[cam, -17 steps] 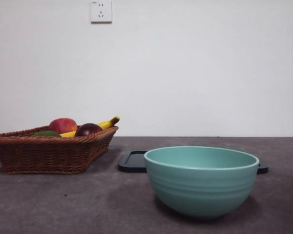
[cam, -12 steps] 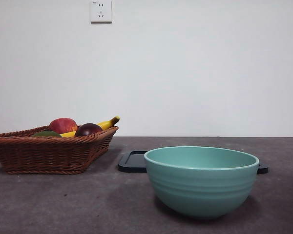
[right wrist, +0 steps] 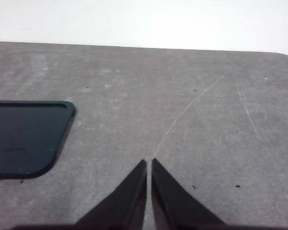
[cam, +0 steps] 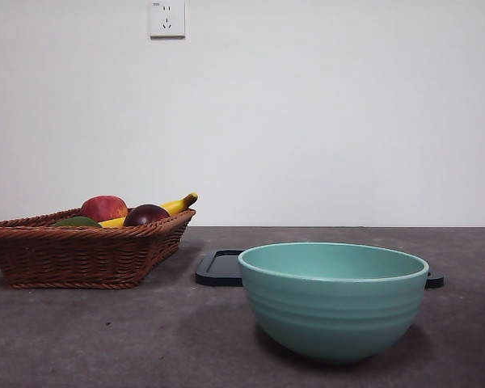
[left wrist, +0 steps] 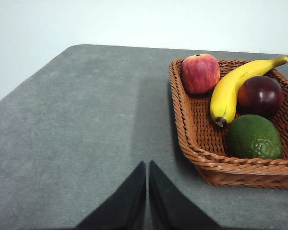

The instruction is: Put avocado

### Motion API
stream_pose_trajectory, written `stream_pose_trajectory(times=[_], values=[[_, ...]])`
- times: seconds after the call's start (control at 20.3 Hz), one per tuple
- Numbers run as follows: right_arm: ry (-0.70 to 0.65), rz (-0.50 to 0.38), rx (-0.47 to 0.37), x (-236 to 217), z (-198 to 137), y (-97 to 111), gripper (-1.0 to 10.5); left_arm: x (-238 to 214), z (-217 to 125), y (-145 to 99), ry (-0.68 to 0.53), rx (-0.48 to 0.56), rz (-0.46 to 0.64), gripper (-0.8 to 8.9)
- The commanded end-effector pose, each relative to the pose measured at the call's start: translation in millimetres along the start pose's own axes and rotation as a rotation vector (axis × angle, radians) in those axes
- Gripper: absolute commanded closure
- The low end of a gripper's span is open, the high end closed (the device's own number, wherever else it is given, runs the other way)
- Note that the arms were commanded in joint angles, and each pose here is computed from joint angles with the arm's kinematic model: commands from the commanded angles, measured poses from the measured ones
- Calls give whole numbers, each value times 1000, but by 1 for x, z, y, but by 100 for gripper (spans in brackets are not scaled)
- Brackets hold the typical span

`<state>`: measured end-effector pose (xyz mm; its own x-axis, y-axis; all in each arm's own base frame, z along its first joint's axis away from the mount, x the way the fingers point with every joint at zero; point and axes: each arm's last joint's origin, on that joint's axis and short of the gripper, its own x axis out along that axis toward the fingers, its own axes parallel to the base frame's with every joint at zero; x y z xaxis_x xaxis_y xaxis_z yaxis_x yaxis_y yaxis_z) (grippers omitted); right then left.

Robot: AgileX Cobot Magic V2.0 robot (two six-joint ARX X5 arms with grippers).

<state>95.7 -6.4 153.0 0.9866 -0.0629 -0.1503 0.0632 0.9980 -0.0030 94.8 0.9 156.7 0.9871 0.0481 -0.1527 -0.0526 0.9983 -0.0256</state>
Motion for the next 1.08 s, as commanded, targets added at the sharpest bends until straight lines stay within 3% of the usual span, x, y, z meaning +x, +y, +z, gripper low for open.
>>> stream_pose_trajectory(times=[0.05, 0.44, 0.79, 1.08], values=[[-8, -3, -3, 0, -1, 0, 941, 2, -7, 0, 24, 9, 5, 807], [-16, 5, 8, 0, 0, 0, 941, 2, -6, 0, 14, -57, 4, 807], [-22, 33, 145, 0, 1, 1, 941, 2, -3, 0, -22, -79, 2, 807], [-141, 32, 253, -3, 17, 0, 941, -1, 12, 0, -110, -142, -8, 806]])
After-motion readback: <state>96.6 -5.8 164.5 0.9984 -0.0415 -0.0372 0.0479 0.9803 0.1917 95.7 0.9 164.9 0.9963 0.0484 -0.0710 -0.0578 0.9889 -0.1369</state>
